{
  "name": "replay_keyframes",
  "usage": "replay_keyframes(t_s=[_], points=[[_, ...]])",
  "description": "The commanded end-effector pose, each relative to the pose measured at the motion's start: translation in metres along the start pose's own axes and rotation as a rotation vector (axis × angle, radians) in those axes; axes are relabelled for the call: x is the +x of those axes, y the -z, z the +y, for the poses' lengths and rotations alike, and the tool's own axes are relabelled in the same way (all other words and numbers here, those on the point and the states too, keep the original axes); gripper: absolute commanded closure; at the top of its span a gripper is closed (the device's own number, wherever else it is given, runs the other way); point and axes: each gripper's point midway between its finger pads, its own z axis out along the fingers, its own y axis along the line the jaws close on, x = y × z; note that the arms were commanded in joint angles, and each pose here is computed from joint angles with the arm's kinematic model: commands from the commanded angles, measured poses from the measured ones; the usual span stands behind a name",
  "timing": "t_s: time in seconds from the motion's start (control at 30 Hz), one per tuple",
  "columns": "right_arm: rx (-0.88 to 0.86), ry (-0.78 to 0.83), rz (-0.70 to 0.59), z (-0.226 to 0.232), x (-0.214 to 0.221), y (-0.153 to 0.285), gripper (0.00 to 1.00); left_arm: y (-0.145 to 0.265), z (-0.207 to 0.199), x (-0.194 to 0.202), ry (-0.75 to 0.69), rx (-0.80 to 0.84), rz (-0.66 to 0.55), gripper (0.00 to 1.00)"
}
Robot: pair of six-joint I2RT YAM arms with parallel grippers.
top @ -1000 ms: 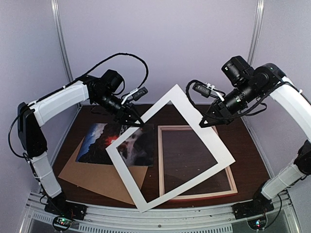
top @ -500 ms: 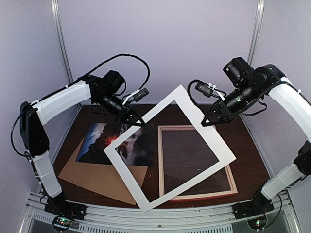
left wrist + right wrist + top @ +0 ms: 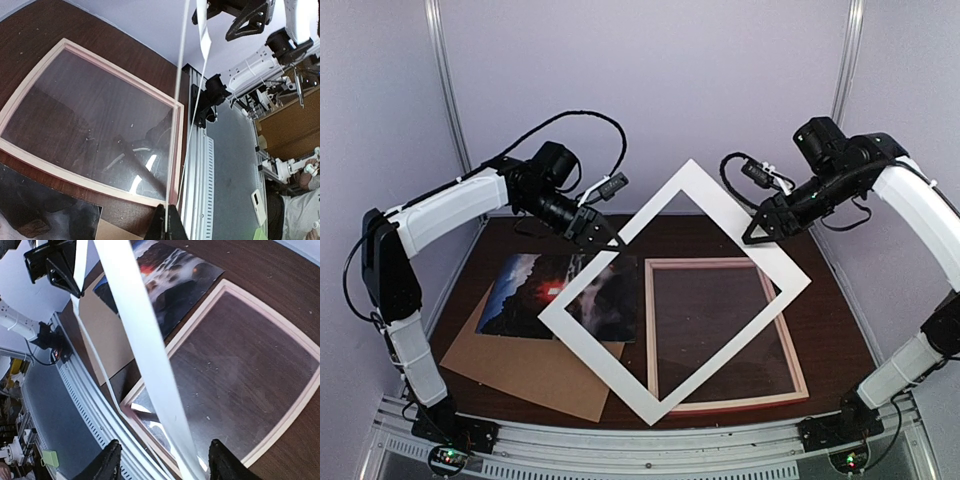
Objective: Put the photo into the frame
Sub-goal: Pass from the right arm to the left, then place the mat board on the glass panel.
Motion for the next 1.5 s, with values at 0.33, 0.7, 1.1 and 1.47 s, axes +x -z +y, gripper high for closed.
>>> replay_keyframes(t_s=[0.33, 0.7, 1.1, 1.47], points=[[0.504, -0.37, -0.103, -0.132, 0.017, 0.056, 0.3, -0.027, 0.085, -0.041, 0.518, -0.095, -0.277, 1.0], [0.496, -0.395, -0.092, -0.139, 0.023, 0.043, 0.27, -0.068, 0.112, -0.011, 0.752, -0.219, -0.271, 1.0], [0.481, -0.408, -0.074, -0.142, 0.032, 0.031, 0.27, -0.091, 0.128, 0.02, 0.868, -0.357, -0.336, 1.0], [0.473, -0.412, -0.058, -0.146, 0.038, 0.021, 0.27, -0.112, 0.134, 0.044, 0.917, -0.446, -0.374, 1.0]])
